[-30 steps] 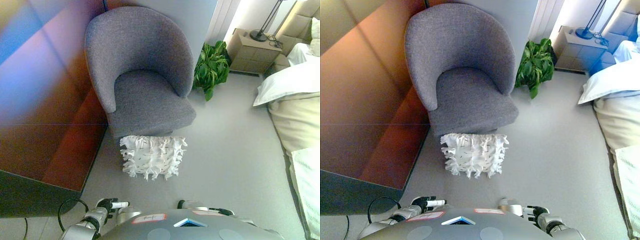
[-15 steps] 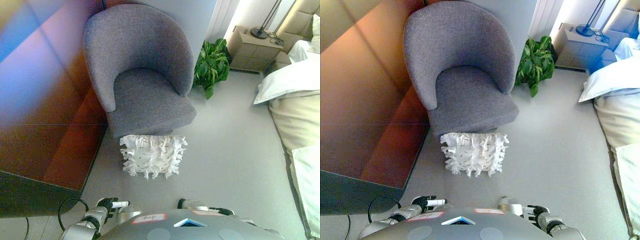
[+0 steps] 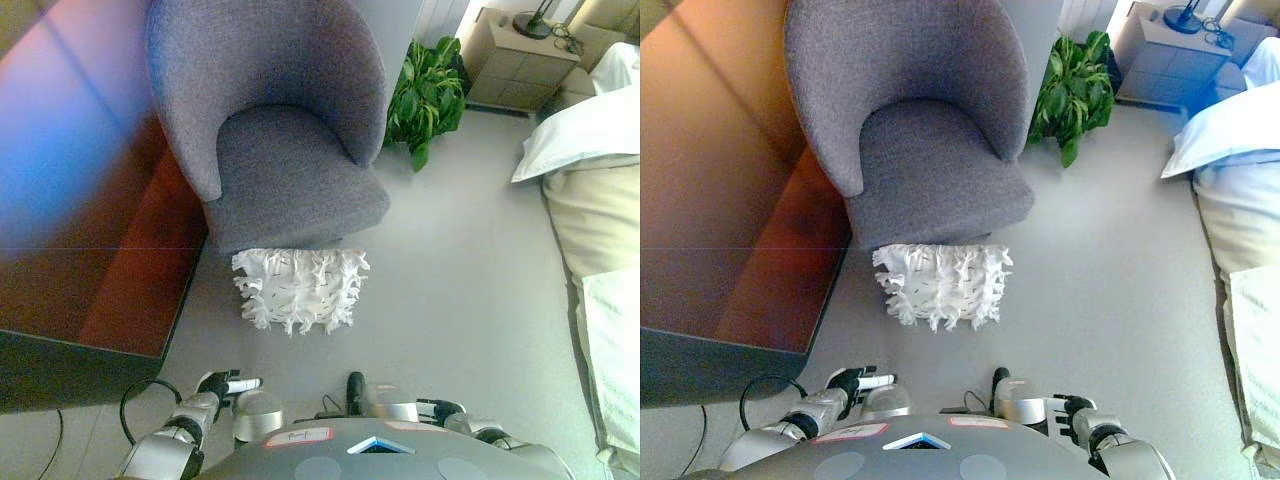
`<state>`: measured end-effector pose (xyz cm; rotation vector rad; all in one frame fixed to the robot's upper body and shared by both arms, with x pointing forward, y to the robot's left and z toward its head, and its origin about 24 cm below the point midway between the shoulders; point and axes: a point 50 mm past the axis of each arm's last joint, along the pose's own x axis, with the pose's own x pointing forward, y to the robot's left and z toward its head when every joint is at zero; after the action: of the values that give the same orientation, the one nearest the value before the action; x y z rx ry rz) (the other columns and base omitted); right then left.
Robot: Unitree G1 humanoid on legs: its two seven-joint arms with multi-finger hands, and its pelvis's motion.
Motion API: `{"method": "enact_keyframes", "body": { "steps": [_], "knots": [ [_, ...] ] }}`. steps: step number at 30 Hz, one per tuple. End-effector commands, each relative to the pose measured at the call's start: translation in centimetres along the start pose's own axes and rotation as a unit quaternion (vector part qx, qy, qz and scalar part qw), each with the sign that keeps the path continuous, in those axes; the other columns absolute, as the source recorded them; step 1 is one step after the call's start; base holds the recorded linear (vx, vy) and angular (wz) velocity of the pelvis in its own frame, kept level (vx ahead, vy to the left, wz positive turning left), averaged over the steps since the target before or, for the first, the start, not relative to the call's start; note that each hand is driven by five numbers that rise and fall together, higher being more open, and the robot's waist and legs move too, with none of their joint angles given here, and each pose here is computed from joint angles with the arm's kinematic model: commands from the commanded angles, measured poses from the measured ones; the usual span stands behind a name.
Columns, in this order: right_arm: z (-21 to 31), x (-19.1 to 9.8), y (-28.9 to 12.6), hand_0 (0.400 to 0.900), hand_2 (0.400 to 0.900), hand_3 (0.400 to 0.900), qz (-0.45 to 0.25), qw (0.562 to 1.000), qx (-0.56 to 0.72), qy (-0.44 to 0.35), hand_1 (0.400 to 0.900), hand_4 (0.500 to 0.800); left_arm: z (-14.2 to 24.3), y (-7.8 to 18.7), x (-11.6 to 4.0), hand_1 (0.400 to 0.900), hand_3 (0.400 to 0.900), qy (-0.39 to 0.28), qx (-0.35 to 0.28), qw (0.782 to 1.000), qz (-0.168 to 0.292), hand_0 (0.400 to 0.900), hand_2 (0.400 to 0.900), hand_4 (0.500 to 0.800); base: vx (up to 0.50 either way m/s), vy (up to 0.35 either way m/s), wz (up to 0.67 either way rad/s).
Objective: Pick up the pillow and put it on the sofa.
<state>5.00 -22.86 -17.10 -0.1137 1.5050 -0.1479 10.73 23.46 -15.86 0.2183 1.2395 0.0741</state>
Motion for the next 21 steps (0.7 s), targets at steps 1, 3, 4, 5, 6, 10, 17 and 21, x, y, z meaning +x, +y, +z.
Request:
{"method": "enact_keyframes", "body": {
  "steps": [1, 3, 4, 5, 6, 10, 17, 21],
  "knots": [
    [-1.0, -0.1, -2.1, 0.9, 0.9, 0.9, -0.026, 0.999, 0.011, 0.027, 0.9, 0.8, -0.5, 0.1, -0.1, 0.9, 0.9, -0.009, -0.035, 0.999, 0.016, 0.9, 0.9, 0.8, 0.417, 0.091, -0.35],
    [-1.4, -0.1, -2.6, 0.9, 0.9, 0.9, -0.025, 0.999, 0.01, 0.028, 0.9, 0.8, -1.3, 0.5, -0.2, 0.9, 0.9, -0.002, -0.064, 0.997, 0.031, 0.9, 0.9, 0.8, 0.444, 0.116, -0.22],
    [-1.4, -0.1, -2.6, 0.9, 0.9, 0.9, -0.024, 0.999, 0.01, 0.025, 0.9, 0.8, -1.4, 0.6, -0.2, 0.9, 0.9, -0.003, -0.075, 0.997, 0.035, 0.9, 0.9, 0.8, 0.467, 0.154, -0.02],
    [-1.5, -0.1, -2.6, 0.9, 0.9, 0.9, -0.022, 0.999, 0.011, 0.024, 0.9, 0.8, -1.4, 0.6, -0.2, 0.9, 0.9, -0.004, -0.085, 0.996, 0.039, 0.9, 0.9, 0.8, 0.453, 0.191, 0.04],
    [-1.6, -0.1, -2.5, 0.9, 0.9, 0.9, -0.021, 0.999, 0.014, 0.023, 0.9, 0.8, -1.4, 0.7, -0.2, 0.9, 0.9, -0.004, -0.089, 0.995, 0.043, 0.9, 0.9, 0.8, 0.49, 0.213, 0.13],
    [-1.1, 0.0, -1.4, 0.9, 0.9, 0.9, -0.017, 0.999, 0.035, 0.009, 0.9, 0.8, -1.7, 1.3, -0.2, 0.9, 0.9, 0.013, -0.1, 0.993, 0.057, 0.9, 0.9, 0.8, 0.499, 0.22, -0.13],
    [1.2, -0.1, -0.7, 0.9, 0.9, 0.9, -0.013, 0.998, 0.042, -0.049, 0.9, 0.8, -0.6, 3.0, -0.3, 0.9, 0.9, 0.003, -0.036, 0.997, 0.064, 0.9, 0.9, 0.8, 0.481, 0.206, 0.05],
    [2.7, -0.3, -1.4, 0.9, 0.9, 0.9, -0.024, 0.996, 0.023, -0.082, 0.9, 0.8, 0.2, 4.2, -0.4, 0.9, 0.9, 0.004, -0.015, 0.997, 0.079, 0.9, 0.9, 0.8, 0.426, 0.011, 0.15]
  ]
}}
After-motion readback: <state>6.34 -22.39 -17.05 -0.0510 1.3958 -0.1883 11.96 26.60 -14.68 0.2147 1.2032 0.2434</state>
